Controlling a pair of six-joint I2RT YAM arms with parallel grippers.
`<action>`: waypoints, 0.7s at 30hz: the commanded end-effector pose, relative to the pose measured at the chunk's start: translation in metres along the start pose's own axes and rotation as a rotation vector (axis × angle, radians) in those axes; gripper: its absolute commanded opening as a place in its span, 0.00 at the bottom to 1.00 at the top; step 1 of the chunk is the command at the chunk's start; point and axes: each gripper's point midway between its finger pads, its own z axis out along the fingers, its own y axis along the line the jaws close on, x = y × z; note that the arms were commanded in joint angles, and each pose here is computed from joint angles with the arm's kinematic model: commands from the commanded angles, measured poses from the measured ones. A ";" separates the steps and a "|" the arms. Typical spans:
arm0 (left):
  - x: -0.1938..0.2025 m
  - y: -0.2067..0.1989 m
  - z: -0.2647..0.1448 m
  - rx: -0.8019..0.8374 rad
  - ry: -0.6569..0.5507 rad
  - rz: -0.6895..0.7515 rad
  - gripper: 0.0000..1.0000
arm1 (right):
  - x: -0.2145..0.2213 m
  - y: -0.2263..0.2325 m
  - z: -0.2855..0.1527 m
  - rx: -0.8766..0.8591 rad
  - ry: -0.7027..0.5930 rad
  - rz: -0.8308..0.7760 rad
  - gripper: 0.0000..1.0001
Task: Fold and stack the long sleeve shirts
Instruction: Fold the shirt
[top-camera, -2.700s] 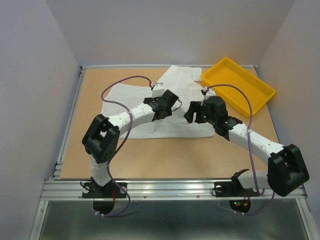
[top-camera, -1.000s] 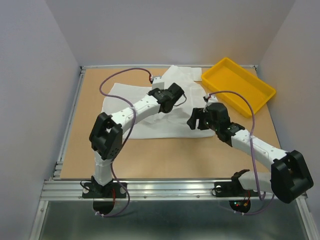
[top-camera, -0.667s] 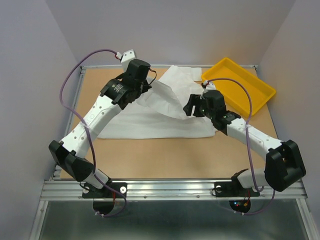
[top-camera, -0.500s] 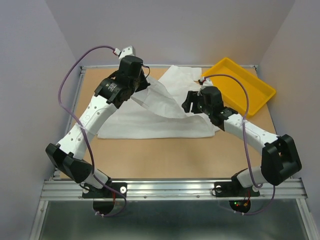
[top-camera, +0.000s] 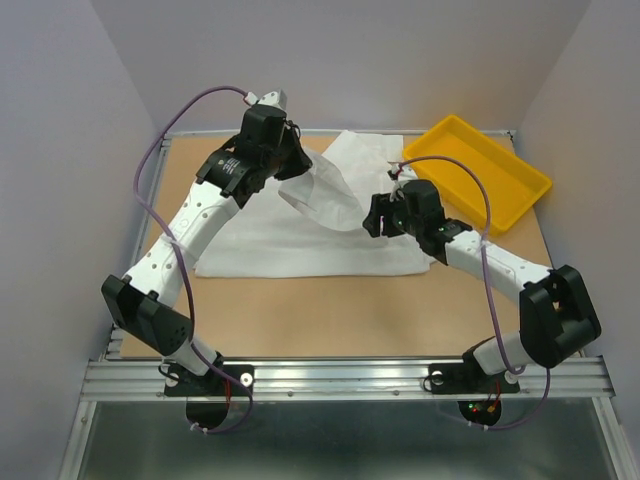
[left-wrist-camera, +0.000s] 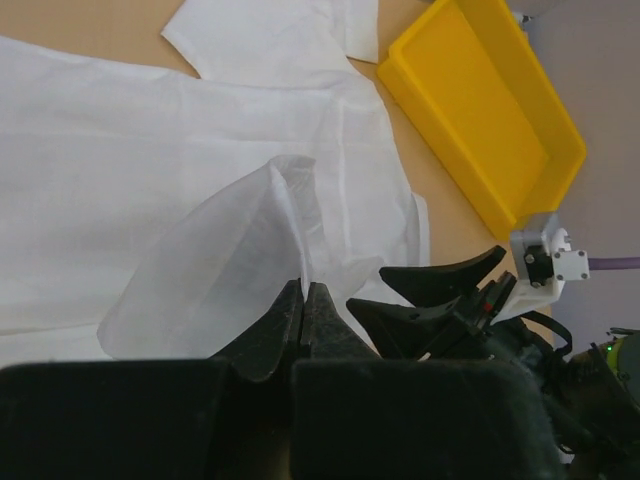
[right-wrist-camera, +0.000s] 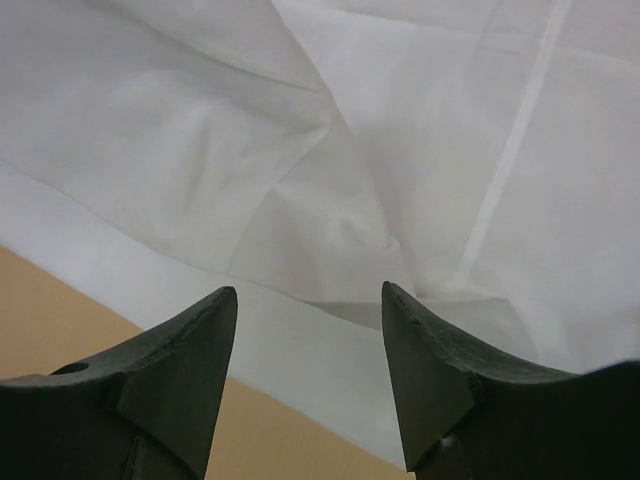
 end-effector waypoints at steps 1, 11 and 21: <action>-0.025 -0.029 -0.024 0.122 -0.055 -0.021 0.00 | 0.001 -0.002 0.000 -0.016 -0.017 -0.036 0.65; -0.023 -0.010 -0.040 0.072 -0.061 -0.074 0.00 | -0.019 0.035 0.016 -0.233 -0.009 -0.201 0.65; -0.023 0.019 -0.037 0.008 -0.064 -0.111 0.00 | 0.012 0.037 0.031 -0.309 0.078 -0.250 0.51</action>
